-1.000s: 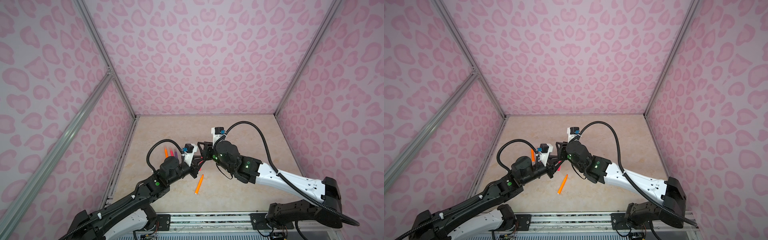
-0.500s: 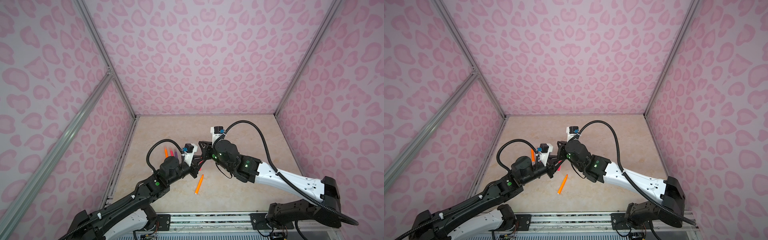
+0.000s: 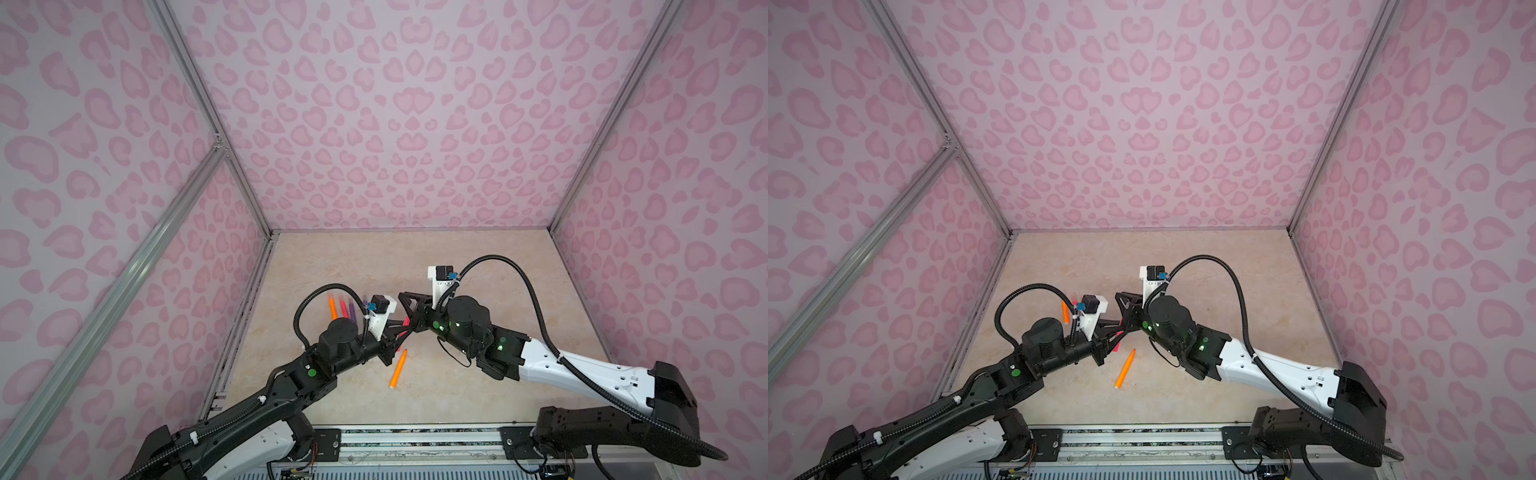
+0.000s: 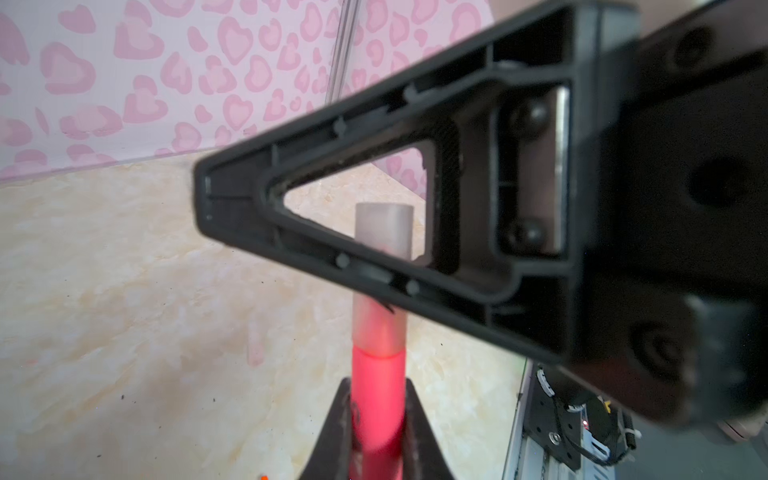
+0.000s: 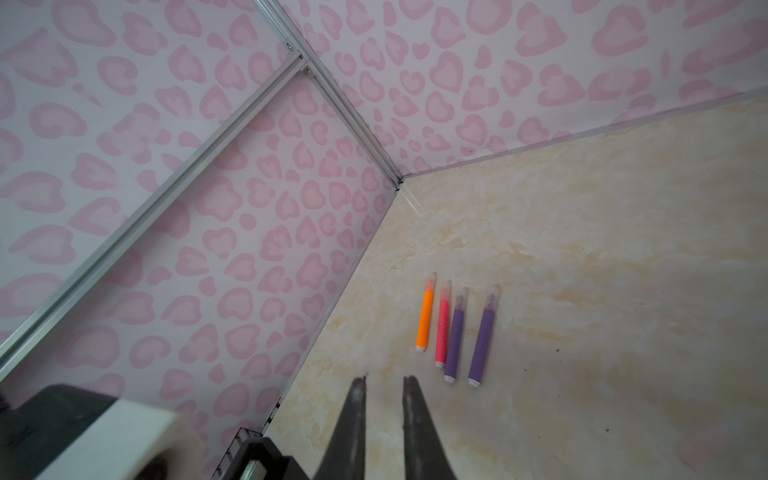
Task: Insert the pens into the pen caps
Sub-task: 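Press down on the cap with the right gripper while the left gripper holds the highlighter, then draw the right gripper back from the capped pink highlighter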
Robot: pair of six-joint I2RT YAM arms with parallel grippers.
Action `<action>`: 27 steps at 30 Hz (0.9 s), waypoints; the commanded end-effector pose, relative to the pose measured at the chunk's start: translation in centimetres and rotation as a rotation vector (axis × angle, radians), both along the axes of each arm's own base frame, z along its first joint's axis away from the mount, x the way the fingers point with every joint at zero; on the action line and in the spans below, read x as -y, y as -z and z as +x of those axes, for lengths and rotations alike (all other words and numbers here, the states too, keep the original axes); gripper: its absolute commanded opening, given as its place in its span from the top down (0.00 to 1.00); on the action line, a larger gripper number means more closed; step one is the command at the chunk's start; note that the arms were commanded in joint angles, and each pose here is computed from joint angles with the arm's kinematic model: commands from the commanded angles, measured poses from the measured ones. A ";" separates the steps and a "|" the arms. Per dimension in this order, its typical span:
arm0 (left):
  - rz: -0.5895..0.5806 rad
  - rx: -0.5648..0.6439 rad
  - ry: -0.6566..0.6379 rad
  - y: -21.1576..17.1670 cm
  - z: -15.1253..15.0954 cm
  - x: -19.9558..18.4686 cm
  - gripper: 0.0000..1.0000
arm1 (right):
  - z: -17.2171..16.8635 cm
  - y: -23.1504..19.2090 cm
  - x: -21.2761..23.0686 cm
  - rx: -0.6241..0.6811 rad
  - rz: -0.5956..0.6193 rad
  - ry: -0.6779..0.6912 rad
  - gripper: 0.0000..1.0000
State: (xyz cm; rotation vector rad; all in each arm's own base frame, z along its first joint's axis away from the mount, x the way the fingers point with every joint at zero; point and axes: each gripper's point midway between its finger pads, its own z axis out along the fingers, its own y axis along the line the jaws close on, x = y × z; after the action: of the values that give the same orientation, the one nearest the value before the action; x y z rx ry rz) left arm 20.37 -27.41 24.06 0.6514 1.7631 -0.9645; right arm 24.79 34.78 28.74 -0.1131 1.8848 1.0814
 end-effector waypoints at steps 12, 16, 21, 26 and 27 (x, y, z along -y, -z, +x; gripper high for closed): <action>-0.159 0.114 0.043 -4.2 -0.5 0.1 0.96 | -4.5 0.9 -2.2 -0.062 0.113 -0.258 1.00; -0.152 0.124 0.007 -4.2 -0.1 -0.4 0.96 | -4.0 3.5 -0.9 -0.067 -0.097 -0.082 1.00; -0.133 0.133 -0.093 -4.0 1.0 -1.7 0.96 | -3.9 5.1 0.6 -0.030 -0.321 0.125 1.00; -0.110 0.140 -0.178 -3.7 1.9 -2.9 0.96 | -3.9 6.6 0.4 -0.039 -0.449 0.212 1.00; -0.107 0.141 -0.200 -3.6 2.1 -3.2 0.96 | -3.9 6.8 0.3 -0.044 -0.450 0.215 1.00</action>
State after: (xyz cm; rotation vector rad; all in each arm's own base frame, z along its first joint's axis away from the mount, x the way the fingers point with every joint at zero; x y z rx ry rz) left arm 18.72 -26.55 23.20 0.7085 1.7525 -0.9857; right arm 22.56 35.44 27.36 -0.0035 1.9242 0.6908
